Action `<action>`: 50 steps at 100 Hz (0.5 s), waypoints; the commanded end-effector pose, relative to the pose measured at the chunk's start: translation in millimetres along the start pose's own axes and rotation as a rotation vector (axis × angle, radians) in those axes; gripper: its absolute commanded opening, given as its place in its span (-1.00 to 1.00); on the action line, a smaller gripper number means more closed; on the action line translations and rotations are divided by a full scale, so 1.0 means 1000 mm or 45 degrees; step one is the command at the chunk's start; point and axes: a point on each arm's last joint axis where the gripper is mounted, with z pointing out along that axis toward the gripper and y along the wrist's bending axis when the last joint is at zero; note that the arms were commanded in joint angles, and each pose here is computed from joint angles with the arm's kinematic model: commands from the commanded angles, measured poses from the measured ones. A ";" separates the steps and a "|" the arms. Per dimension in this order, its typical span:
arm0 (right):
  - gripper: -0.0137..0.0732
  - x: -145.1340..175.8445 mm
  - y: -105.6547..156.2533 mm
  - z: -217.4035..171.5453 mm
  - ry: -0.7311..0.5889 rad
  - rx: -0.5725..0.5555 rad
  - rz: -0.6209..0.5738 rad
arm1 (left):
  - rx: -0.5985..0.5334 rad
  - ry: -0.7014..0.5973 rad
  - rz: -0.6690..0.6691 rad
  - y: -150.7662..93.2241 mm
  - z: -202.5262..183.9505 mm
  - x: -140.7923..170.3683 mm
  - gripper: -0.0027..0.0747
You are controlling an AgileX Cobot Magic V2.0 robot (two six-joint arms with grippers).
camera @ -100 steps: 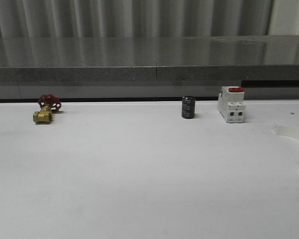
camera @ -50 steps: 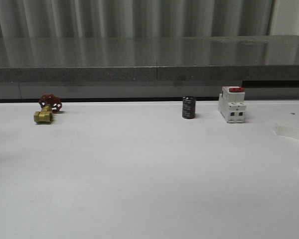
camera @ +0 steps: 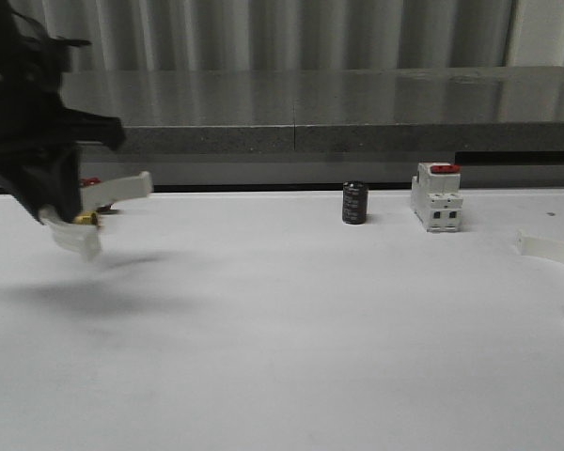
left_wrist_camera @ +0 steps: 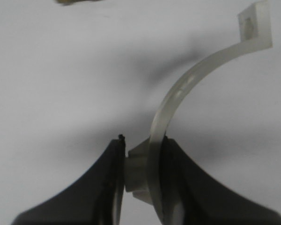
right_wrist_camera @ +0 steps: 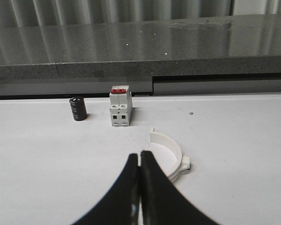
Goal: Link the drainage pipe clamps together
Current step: 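Grasp the white clamp half with the left gripper and lift it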
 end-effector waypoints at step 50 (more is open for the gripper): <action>-0.84 -0.013 0.002 -0.003 -0.147 -0.019 -0.017 | 0.097 -0.070 0.039 -0.091 0.042 -0.031 -0.68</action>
